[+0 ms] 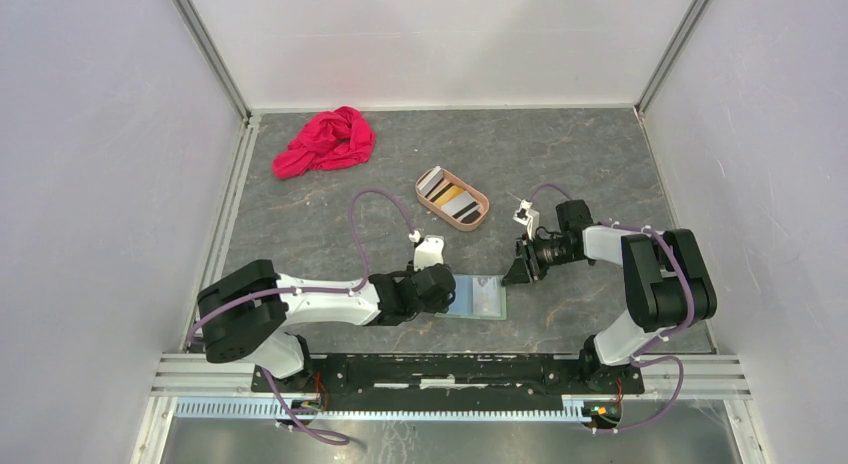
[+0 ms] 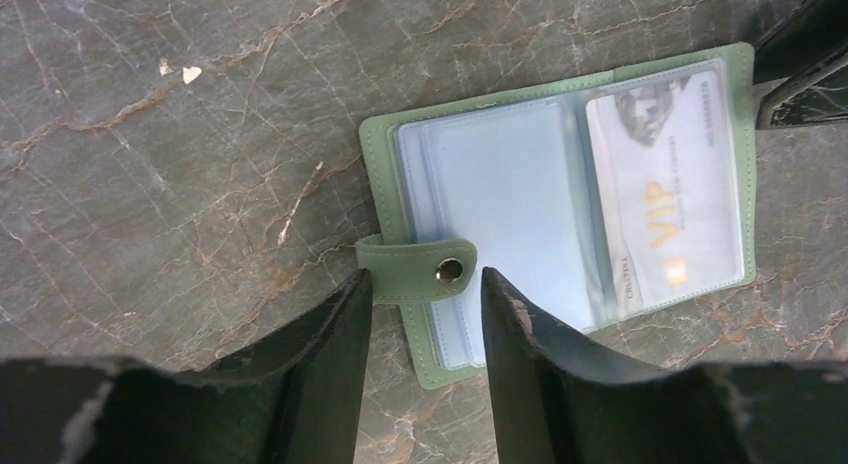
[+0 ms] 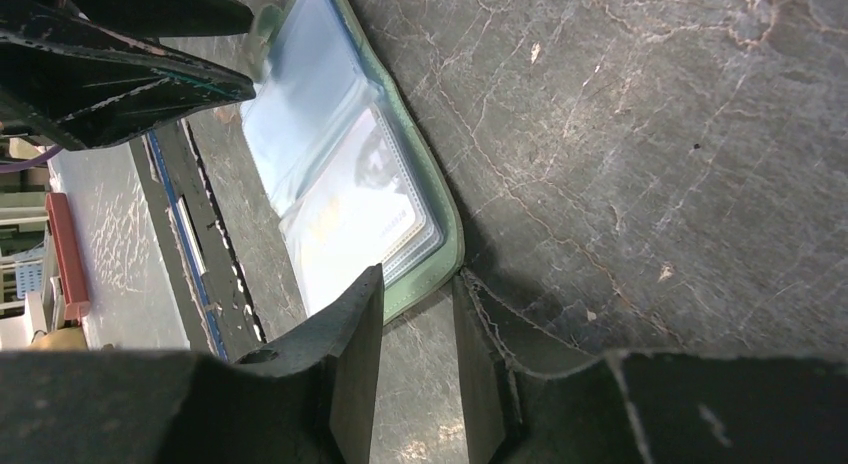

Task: Put the credit cards into the card holder
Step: Pick up the credit card from the storage box.

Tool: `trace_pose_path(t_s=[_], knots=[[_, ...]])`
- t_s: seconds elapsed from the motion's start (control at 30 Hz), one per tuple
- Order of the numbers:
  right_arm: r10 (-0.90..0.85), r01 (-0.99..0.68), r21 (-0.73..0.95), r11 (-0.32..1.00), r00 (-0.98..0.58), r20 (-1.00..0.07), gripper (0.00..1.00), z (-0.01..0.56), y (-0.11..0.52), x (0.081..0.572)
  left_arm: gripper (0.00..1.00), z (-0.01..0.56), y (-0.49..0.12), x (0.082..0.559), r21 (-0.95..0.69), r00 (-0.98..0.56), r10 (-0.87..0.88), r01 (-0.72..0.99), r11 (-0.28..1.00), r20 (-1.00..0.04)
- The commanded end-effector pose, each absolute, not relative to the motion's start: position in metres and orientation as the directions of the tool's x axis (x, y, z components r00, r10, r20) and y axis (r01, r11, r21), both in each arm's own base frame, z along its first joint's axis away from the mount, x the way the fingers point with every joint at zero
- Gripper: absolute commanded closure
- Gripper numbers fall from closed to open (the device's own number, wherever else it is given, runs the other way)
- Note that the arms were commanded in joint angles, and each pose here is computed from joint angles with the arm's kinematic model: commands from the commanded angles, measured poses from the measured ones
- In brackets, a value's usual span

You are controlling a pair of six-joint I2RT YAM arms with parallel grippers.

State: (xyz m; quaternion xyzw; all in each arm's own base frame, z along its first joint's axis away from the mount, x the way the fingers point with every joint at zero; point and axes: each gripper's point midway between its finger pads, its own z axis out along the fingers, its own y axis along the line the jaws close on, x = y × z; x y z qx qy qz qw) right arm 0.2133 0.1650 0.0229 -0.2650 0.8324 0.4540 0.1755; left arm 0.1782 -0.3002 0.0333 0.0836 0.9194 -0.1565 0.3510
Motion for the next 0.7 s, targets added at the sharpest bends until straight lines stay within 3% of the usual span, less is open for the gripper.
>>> trace_pose_path(t_s=[0.0, 0.33, 0.47, 0.53, 0.67], knots=[[-0.284, -0.650, 0.635, 0.417, -0.757, -0.589, 0.64, 0.036, 0.169, 0.225, 0.51, 0.043, -0.310, 0.180, -0.325, -0.746, -0.042, 0.239, 0.915, -0.665], [-0.294, -0.679, 0.582, 0.447, -0.726, -0.622, 0.70, 0.040, 0.165, 0.234, 0.68, 0.045, -0.315, 0.176, -0.354, -0.754, -0.036, 0.265, 0.897, -0.656], [-0.318, -0.706, 0.536, 0.462, -0.696, -0.643, 0.61, 0.044, 0.160, 0.239, 0.70, 0.049, -0.315, 0.173, -0.375, -0.759, -0.041, 0.273, 0.886, -0.650], [-0.348, -0.733, 0.489, 0.473, -0.666, -0.660, 0.56, 0.048, 0.155, 0.244, 0.65, 0.057, -0.314, 0.172, -0.393, -0.753, -0.055, 0.278, 0.876, -0.656], [-0.382, -0.784, 0.375, 0.494, -0.584, -0.716, 0.52, 0.064, 0.144, 0.255, 0.38, 0.090, -0.309, 0.176, -0.423, -0.707, -0.087, 0.314, 0.850, -0.701]])
